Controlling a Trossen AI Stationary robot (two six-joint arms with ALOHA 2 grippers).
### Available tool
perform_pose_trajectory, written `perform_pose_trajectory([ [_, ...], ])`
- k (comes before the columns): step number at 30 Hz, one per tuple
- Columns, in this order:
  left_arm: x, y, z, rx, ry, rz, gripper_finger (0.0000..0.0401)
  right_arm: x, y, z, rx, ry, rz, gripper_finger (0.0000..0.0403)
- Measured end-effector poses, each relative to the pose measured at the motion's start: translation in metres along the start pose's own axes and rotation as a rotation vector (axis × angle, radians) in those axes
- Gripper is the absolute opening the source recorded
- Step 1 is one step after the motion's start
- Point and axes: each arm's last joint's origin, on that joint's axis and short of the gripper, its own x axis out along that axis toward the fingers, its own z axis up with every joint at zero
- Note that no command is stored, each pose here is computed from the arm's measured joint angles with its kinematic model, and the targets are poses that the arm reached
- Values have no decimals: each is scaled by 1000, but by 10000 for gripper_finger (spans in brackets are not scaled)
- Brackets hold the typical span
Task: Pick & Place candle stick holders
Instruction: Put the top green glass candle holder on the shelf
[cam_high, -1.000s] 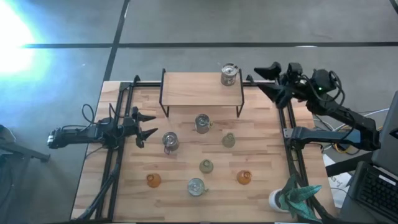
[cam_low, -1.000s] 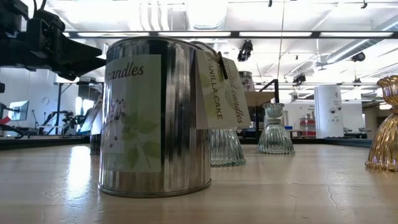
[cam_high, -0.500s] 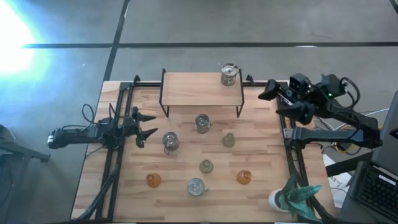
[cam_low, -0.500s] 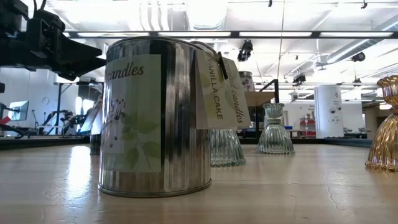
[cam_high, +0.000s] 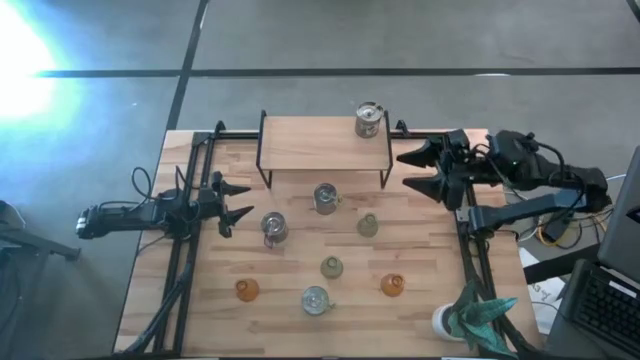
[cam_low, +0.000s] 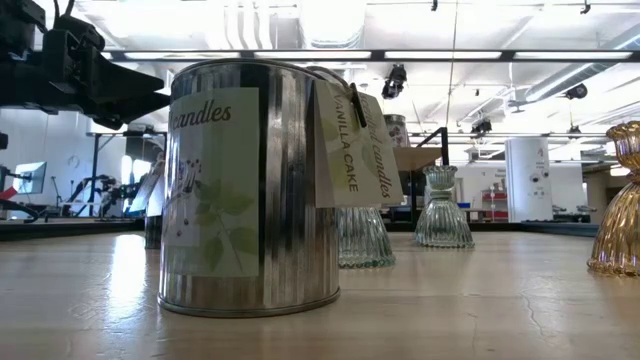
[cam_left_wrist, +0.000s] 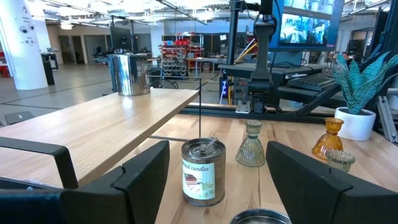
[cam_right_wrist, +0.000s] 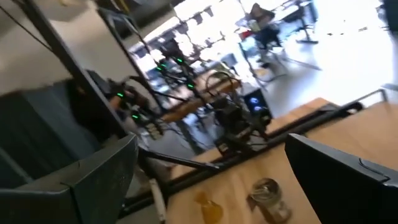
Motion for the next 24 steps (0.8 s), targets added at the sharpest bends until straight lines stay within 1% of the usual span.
perform_pose_trajectory([
  [2, 0, 0, 0, 0, 0, 0, 273, 3, 11, 4, -34, 18, -52, 400],
  [3, 0, 0, 0, 0, 0, 0, 273, 4, 15, 4, -48, 49, -93, 400],
  [6, 0, 0, 0, 0, 0, 0, 273, 7, 25, -2, -71, 165, -268, 400],
  [9, 0, 0, 0, 0, 0, 0, 273, 10, 33, -15, -39, 279, -447, 400],
  [12, 0, 0, 0, 0, 0, 0, 273, 13, 40, -27, 5, 364, -572, 400],
  [16, 0, 0, 0, 0, 0, 0, 273, 21, 45, -50, 84, 472, -675, 400],
  [20, 0, 0, 0, 0, 0, 0, 273, 31, 49, -73, 155, 572, -720, 400],
  [24, 0, 0, 0, 0, 0, 0, 273, 43, 50, -93, 177, 646, -770, 400],
])
